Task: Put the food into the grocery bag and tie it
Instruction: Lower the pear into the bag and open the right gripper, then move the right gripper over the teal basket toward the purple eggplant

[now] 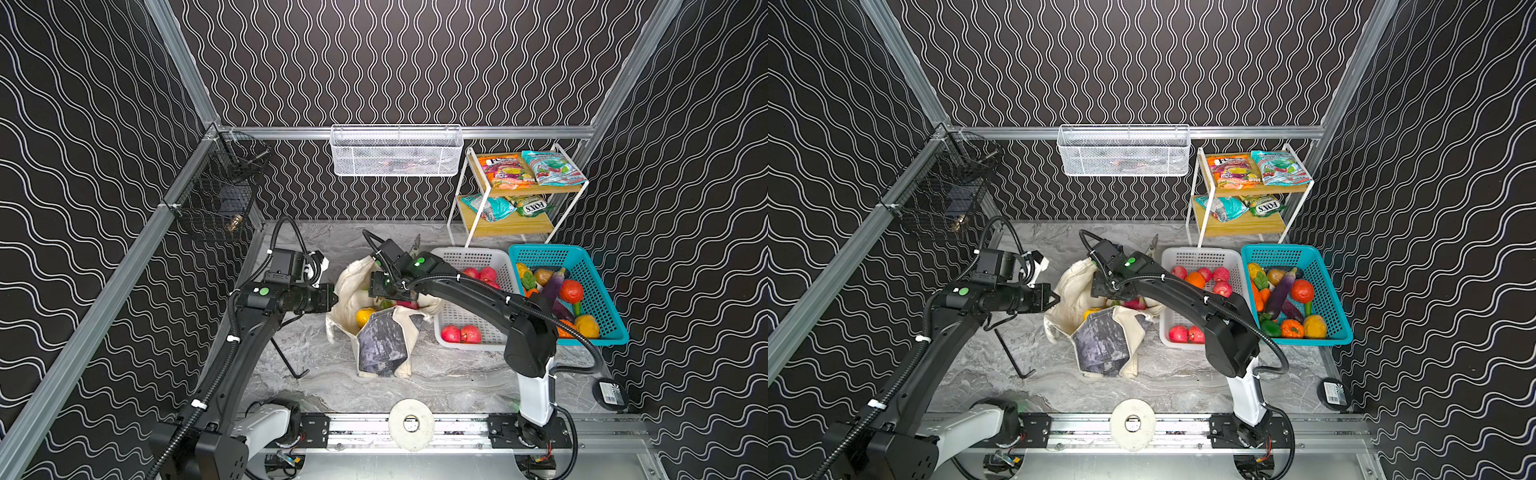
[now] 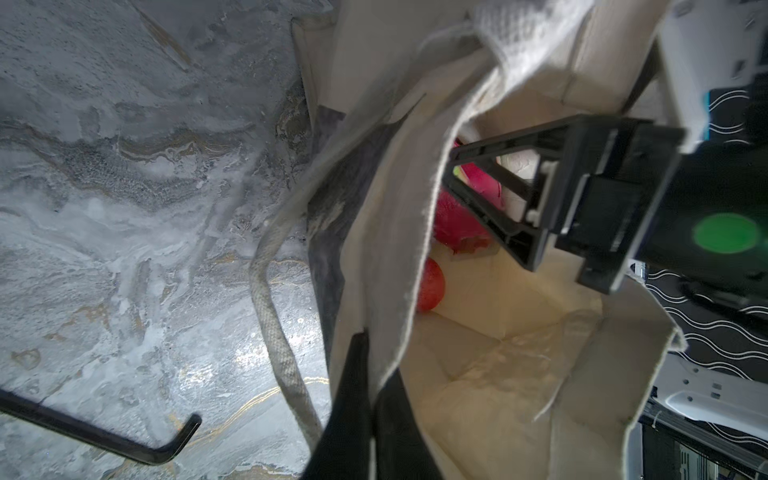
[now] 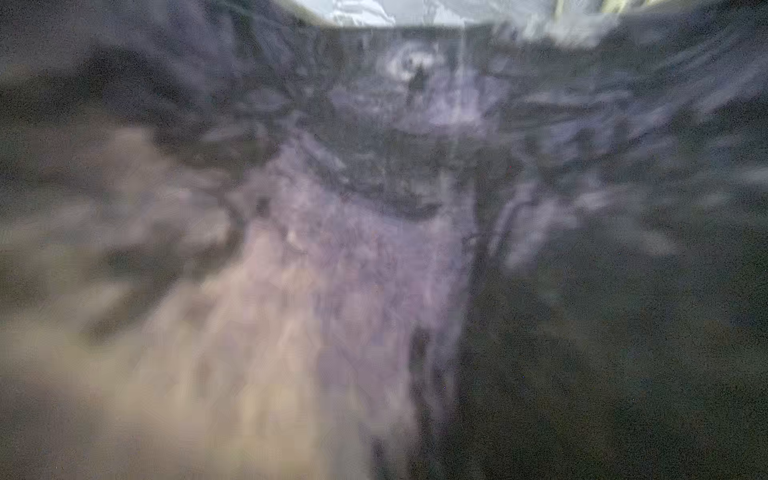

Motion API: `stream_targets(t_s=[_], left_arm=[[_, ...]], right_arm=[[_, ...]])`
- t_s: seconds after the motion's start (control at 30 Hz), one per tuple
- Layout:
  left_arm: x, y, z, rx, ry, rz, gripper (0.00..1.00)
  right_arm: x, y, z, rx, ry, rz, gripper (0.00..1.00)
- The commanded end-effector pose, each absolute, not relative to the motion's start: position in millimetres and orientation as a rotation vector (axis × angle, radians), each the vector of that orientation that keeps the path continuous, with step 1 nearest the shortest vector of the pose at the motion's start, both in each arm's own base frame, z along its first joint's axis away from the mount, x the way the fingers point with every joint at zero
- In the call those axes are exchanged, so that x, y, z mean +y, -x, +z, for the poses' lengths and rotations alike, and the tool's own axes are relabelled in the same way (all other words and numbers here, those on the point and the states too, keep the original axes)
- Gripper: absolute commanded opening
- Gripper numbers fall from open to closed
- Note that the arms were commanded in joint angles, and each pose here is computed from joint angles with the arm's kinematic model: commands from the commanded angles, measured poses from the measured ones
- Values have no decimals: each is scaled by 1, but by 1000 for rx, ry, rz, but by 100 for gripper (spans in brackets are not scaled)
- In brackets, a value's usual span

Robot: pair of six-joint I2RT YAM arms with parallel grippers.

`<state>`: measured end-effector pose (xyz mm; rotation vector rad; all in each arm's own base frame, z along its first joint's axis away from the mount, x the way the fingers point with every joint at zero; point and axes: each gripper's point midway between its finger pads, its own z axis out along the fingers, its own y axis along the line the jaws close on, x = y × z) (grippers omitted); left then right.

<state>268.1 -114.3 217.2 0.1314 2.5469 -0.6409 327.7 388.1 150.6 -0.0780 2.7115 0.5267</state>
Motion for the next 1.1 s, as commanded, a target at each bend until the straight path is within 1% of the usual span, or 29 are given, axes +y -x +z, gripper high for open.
stream_targets(t_s=[0.0, 0.13, 0.23, 0.4, 0.5, 0.67, 0.77, 0.87, 1.0, 1.07], left_arm=[[-116, -268, 221, 2532, -168, -648, 0], [-116, -269, 221, 2535, -169, -643, 0], [-116, -269, 221, 2535, -170, -646, 0], [-116, -270, 220, 2538, -166, -643, 0], [-116, -271, 220, 2537, -162, -644, 0], [-115, -271, 219, 2542, -156, -633, 0], [-114, -271, 220, 2541, -149, -629, 0], [-114, -273, 221, 2538, -142, -631, 0], [-114, -275, 222, 2537, -137, -627, 0], [-114, -276, 222, 2538, -135, -627, 0]], right_arm=[[391, -328, 145, 2717, 83, 537, 71], [391, -328, 153, 2703, 95, 538, 71], [388, -328, 172, 2668, 102, 545, 72], [381, -325, 221, 2566, 133, 565, 72], [372, -320, 257, 2495, 142, 604, 73], [353, -311, 301, 2385, 160, 634, 73], [336, -310, 323, 2301, 173, 612, 72], [311, -310, 339, 2225, 180, 525, 74], [273, -314, 347, 2177, 163, 450, 78], [247, -320, 345, 2170, 105, 424, 78]])
